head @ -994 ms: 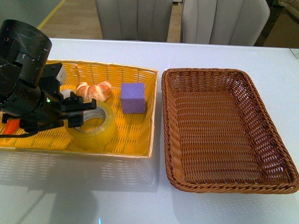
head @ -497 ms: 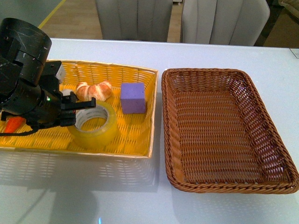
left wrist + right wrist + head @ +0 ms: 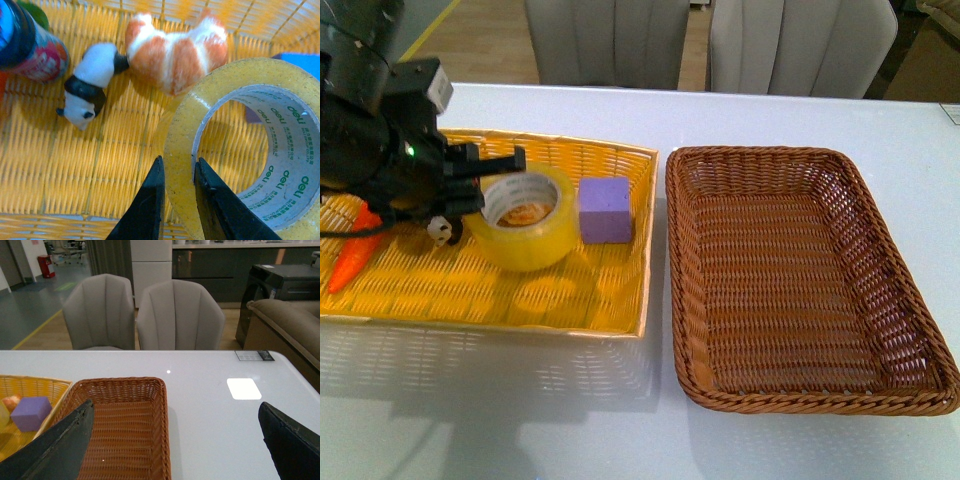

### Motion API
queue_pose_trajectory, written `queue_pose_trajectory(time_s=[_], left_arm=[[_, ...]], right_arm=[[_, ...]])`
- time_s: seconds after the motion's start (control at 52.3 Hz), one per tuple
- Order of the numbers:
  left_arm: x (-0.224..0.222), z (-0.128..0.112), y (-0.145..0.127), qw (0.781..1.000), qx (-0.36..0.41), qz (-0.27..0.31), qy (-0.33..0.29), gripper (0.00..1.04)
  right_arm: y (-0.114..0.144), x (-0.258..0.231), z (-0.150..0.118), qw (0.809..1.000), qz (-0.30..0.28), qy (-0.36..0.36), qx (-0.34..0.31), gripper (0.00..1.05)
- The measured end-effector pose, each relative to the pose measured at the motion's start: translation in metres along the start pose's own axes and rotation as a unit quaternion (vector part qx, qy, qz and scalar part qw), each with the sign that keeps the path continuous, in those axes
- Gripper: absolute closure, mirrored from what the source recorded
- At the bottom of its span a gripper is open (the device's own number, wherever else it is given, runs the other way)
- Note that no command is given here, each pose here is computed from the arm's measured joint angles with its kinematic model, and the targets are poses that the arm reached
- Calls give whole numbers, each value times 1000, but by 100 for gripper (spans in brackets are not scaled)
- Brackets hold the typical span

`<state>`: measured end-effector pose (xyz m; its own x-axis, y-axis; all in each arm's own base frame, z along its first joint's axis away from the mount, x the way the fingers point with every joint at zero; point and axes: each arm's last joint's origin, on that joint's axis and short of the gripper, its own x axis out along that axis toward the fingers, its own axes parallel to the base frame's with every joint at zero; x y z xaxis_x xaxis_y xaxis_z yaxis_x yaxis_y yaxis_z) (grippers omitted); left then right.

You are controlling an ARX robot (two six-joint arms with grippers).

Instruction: Move tape to another basket

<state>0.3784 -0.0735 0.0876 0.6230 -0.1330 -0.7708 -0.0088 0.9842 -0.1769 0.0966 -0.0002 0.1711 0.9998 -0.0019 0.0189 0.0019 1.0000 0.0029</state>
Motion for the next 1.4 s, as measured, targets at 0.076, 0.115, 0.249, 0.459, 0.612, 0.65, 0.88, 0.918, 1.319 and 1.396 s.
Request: queue_pose_trajectory(time_s=[0.076, 0.115, 0.249, 0.459, 0.612, 0.65, 0.88, 0.918, 1.319, 1.396], left_arm=[[-18, 12, -5, 1000, 2, -7, -22, 93], [-25, 16, -9, 1000, 5, -11, -27, 93], [-35, 22, -39, 999, 31, -34, -29, 93], [-42, 28, -90, 994, 63, -83, -34, 93], [-38, 21, -124, 990, 86, -108, -22, 93], [-36, 19, -131, 989, 91, -113, -17, 93], [-20, 0, -178, 982, 128, -137, 13, 93], [-19, -2, -187, 981, 134, -142, 16, 93], [0, -21, -215, 977, 141, -151, 47, 64], [-1, -22, -215, 978, 139, -151, 46, 53]], right_arm=[[0, 0, 0, 1000, 0, 0, 0, 9], [0, 0, 0, 1000, 0, 0, 0, 9], [0, 0, 0, 1000, 0, 0, 0, 9], [0, 0, 0, 1000, 0, 0, 0, 9], [0, 0, 0, 1000, 0, 0, 0, 9], [0, 0, 0, 1000, 0, 0, 0, 9], [0, 0, 0, 1000, 0, 0, 0, 9], [0, 0, 0, 1000, 0, 0, 0, 9], [0, 0, 0, 1000, 0, 0, 0, 9], [0, 0, 0, 1000, 0, 0, 0, 9]])
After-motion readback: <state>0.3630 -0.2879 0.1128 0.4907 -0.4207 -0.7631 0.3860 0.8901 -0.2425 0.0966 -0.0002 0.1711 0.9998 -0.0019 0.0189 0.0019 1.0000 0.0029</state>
